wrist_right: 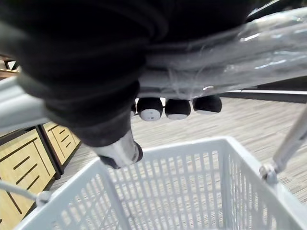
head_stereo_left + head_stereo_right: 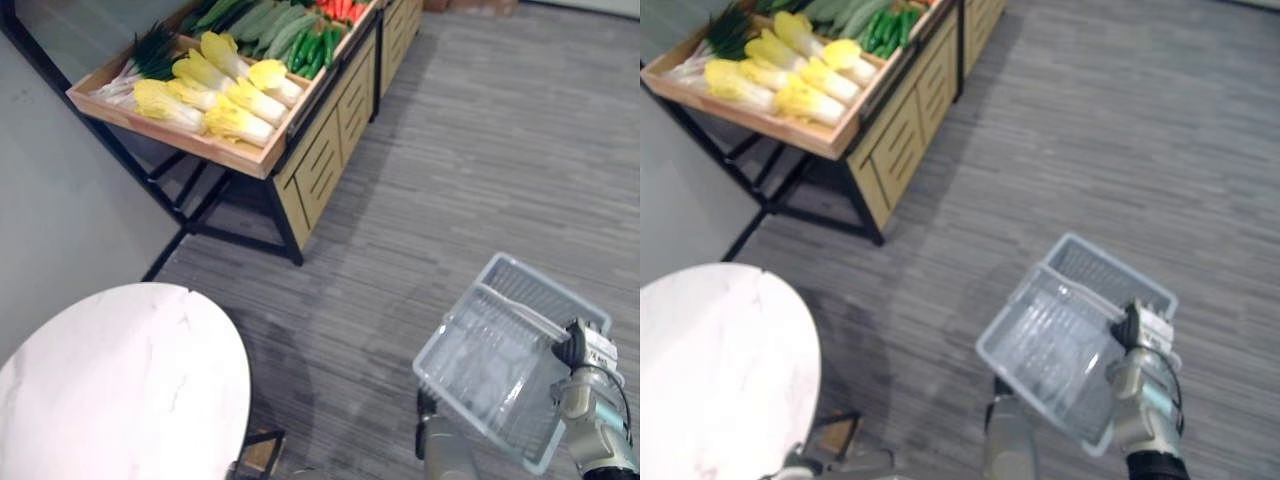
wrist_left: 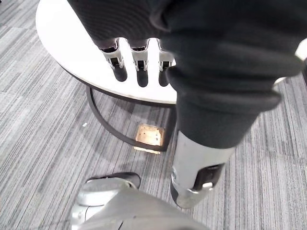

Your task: Pick vegetable in the basket

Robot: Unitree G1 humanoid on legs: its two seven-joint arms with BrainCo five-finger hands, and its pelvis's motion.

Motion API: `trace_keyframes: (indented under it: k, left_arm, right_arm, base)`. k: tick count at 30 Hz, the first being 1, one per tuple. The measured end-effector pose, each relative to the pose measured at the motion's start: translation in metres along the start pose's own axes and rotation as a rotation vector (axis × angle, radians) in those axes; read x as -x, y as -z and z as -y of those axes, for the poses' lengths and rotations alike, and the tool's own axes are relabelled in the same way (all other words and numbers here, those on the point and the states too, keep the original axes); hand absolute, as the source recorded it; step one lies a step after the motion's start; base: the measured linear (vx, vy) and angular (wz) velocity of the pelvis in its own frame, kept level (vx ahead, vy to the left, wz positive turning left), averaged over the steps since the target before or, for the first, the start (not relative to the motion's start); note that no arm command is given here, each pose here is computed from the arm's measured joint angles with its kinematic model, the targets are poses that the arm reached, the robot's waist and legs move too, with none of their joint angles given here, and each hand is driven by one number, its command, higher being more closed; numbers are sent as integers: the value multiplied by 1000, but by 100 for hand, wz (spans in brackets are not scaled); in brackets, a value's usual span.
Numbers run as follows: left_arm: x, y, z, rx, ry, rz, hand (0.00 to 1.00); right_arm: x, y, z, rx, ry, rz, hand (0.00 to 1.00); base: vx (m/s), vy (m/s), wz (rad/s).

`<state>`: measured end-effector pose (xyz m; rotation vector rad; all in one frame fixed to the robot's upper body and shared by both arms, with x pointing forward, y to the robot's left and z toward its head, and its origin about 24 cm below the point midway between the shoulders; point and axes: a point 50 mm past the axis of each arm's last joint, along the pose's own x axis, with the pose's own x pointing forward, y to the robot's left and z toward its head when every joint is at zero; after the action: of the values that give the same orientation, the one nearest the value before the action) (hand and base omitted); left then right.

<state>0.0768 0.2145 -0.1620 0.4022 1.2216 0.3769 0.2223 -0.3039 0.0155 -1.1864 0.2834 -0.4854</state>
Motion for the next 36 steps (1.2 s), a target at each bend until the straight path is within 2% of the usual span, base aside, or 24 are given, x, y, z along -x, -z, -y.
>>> trace_keyframes:
  k: [11, 19, 22, 23, 31, 36]
  left_arm:
    - [5, 31, -1, 73, -15, -112, 0]
    - [10, 32, 11, 57, 19, -113, 0]
    - [12, 45, 12, 48, 21, -149, 0]
    - [10, 47, 4, 32, 2, -148, 0]
    - [0, 28, -16, -46, -39, -66, 0]
    - [-5, 2, -20, -17, -55, 10, 0]
  right_arm:
    - [8, 2, -4, 22, -29, 24, 100]
    - [12, 11, -14, 46, -72, -10, 100]
    - [24, 8, -33, 55, -152, -3, 100]
    - [27, 0, -39, 43, -171, 23, 100]
    - [36, -14, -50, 17, -206, 58, 100]
    - [33, -20, -47, 7, -187, 79, 100]
  base:
    - [280, -223, 11]
    - [240, 142, 4]
    - [333, 313, -48]
    - [333, 287, -47]
    - [349, 233, -4]
    - [299, -25, 46]
